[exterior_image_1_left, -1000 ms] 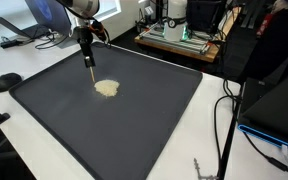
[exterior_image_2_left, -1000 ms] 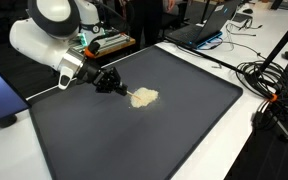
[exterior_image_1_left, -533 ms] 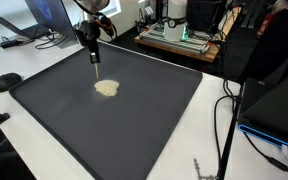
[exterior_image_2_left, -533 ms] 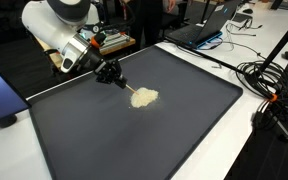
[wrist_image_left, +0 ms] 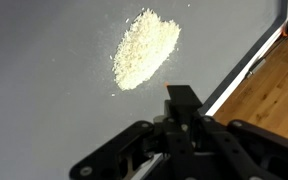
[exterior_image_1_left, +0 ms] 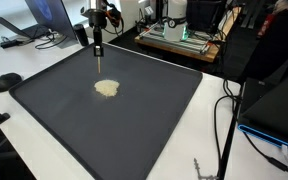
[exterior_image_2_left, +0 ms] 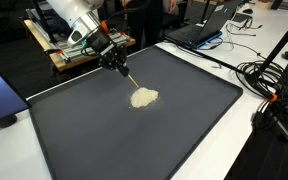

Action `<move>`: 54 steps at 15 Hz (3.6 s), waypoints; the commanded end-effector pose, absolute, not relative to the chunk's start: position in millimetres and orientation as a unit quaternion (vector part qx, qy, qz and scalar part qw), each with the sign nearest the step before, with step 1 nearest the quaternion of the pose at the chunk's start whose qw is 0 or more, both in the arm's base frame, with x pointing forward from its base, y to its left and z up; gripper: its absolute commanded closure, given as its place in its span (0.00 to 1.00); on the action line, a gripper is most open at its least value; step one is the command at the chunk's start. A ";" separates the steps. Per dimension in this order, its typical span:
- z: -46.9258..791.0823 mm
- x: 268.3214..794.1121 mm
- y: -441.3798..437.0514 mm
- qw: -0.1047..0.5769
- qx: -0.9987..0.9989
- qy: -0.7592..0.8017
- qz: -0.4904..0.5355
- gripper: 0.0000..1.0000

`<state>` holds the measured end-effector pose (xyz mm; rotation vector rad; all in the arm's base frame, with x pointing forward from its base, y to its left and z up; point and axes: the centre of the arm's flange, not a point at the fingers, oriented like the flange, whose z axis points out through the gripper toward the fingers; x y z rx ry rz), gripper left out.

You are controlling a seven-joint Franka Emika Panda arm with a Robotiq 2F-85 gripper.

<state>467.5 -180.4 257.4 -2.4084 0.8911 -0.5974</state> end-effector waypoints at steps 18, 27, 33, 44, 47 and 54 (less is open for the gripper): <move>316.4 502.9 -38.0 -0.042 -0.972 0.098 -0.207 0.97; 341.7 542.2 0.3 -0.127 -0.975 0.016 -0.180 0.97; 331.2 557.2 74.0 -0.189 -0.973 -0.043 -0.124 0.97; 308.7 584.7 96.9 -0.193 -0.976 -0.089 -0.045 0.97; 306.5 598.4 59.7 -0.156 -0.984 -0.079 -0.043 0.97; 286.0 616.5 -14.7 -0.054 -0.996 -0.050 -0.049 0.97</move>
